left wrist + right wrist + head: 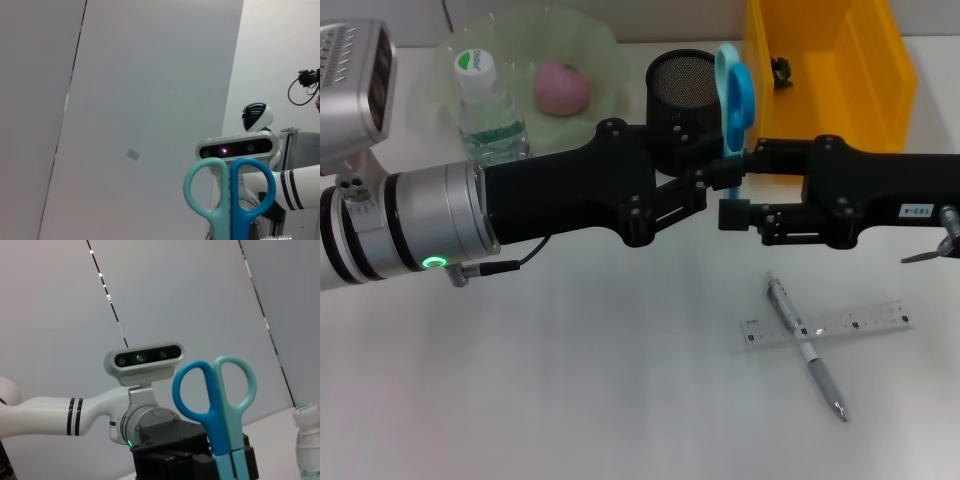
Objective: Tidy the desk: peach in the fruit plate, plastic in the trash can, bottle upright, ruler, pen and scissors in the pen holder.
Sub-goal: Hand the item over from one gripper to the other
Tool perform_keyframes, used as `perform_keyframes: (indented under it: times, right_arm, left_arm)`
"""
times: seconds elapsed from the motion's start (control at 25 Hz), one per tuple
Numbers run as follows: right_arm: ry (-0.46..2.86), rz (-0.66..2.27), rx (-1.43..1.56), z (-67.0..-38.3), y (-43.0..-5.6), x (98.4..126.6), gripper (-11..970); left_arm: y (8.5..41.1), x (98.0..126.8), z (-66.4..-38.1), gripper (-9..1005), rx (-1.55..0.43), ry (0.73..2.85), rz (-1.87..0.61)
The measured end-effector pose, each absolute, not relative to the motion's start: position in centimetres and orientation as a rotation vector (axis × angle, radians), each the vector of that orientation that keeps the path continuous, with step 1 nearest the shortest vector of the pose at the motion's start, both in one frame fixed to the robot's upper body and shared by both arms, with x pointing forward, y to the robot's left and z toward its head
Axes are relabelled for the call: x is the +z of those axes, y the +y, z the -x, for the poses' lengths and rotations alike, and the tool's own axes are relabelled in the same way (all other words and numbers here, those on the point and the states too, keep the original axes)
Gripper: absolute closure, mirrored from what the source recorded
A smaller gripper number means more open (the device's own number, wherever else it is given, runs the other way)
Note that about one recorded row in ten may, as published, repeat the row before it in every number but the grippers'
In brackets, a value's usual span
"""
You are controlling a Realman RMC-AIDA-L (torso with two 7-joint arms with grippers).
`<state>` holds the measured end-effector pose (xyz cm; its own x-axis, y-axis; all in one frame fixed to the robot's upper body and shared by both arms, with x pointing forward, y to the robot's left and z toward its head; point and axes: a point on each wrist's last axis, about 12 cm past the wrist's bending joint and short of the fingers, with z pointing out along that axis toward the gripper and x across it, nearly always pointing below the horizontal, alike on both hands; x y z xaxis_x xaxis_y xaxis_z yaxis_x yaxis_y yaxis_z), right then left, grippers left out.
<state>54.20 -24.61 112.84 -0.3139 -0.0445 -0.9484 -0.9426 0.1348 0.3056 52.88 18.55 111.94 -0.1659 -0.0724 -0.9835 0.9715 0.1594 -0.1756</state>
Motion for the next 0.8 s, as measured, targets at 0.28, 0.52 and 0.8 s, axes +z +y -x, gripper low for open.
perform_keyframes:
  times: [0.28, 0.52, 0.8]
  right_arm:
    - [1.551, 1.009, 1.314, -54.22, -24.1, 112.68, 262]
    - [1.555, 1.003, 1.3, -54.44, -23.91, 112.64, 267]
    - [1.554, 1.004, 1.291, -54.5, -23.84, 112.61, 328]
  left_arm:
    - [18.44, 112.0, -52.86, 759, -1.239, 1.358, -0.959]
    - [18.44, 112.04, -52.87, 759, -1.238, 1.357, -0.96]
    - [18.38, 112.15, -52.92, 759, -1.236, 1.353, -0.964]
